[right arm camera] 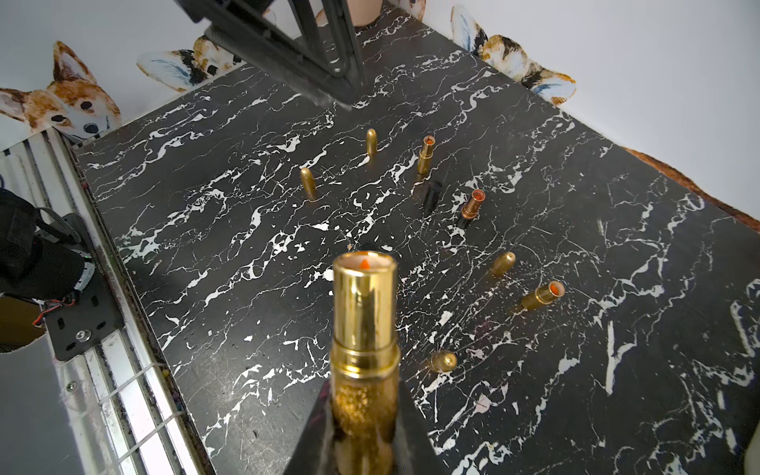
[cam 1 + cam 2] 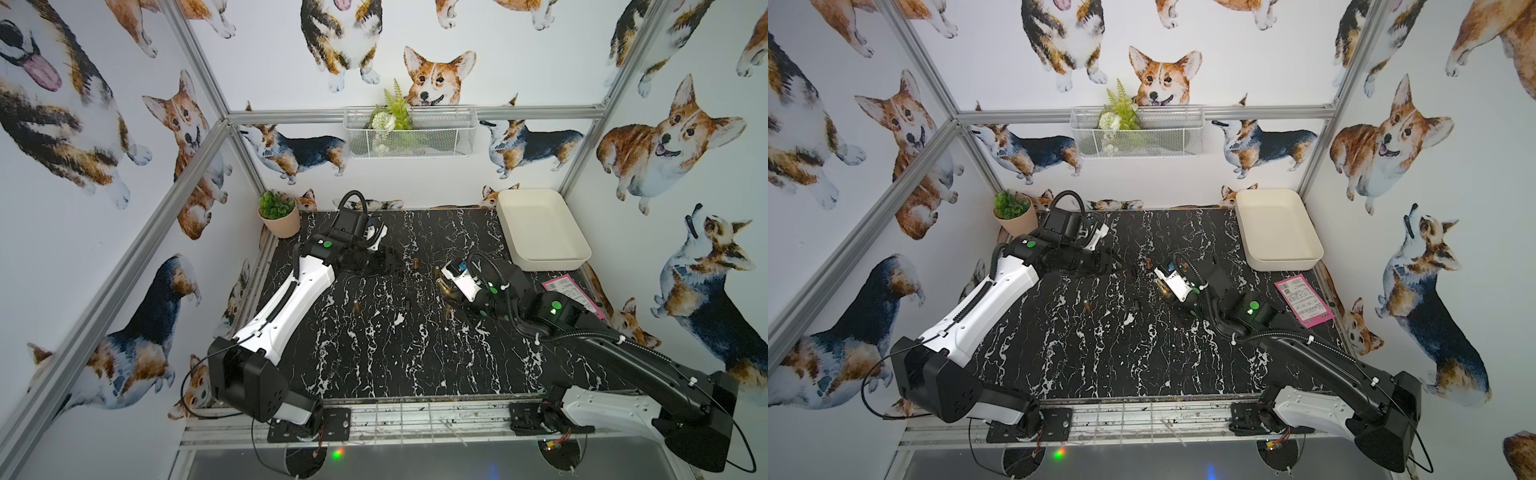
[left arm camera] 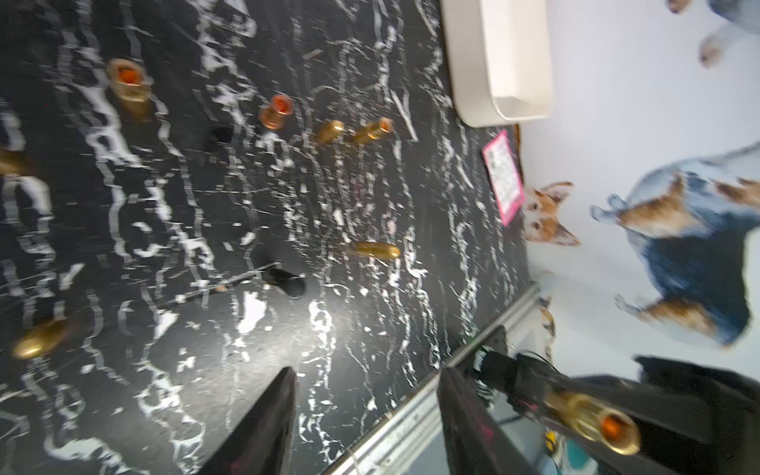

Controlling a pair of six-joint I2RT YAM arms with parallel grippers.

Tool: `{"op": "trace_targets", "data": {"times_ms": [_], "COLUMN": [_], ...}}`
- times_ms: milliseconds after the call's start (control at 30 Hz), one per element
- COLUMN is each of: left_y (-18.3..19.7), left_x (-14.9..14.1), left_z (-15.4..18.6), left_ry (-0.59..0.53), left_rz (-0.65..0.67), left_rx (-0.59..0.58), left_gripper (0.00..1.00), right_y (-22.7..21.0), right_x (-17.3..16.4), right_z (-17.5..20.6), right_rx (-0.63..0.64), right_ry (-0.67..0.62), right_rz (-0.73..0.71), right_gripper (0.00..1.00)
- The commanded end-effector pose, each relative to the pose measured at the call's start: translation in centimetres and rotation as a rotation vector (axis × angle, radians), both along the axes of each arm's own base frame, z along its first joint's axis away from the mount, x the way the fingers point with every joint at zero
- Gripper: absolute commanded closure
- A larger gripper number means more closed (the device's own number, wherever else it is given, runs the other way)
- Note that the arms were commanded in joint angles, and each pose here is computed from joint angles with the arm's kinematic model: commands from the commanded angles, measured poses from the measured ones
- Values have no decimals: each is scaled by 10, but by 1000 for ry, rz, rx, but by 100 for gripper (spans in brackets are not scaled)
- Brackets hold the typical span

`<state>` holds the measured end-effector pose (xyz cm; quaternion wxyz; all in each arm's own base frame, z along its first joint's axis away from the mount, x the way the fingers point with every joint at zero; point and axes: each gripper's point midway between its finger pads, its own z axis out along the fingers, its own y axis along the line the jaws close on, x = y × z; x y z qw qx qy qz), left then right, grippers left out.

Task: Open the lipstick cap
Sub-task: Place the lipstick at the center of the board.

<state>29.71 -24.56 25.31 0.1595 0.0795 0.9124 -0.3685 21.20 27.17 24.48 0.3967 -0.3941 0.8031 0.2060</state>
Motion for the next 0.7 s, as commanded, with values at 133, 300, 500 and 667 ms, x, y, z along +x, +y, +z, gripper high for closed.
{"op": "trace_targets", "data": {"times_ms": [133, 300, 500, 667], "left_y": [-47, -61, -73, -77], "left_x": [-22, -28, -40, -48], "left_z": [33, 38, 39, 31], "left_ry": [-19, -13, -1, 19], "left_rz": [-181, -238, -287, -313], "left_rx": [-146, -154, -158, -140], "left_gripper": [41, 41, 44, 46], "right_y": [16, 14, 13, 13], "right_x": [4, 4, 3, 4], "right_z": [9, 5, 8, 7], "right_rx": [29, 13, 24, 23], "right_ry": [-19, -12, -16, -19], "right_rz": [42, 40, 37, 33], "right_gripper": [96, 97, 97, 97]}}
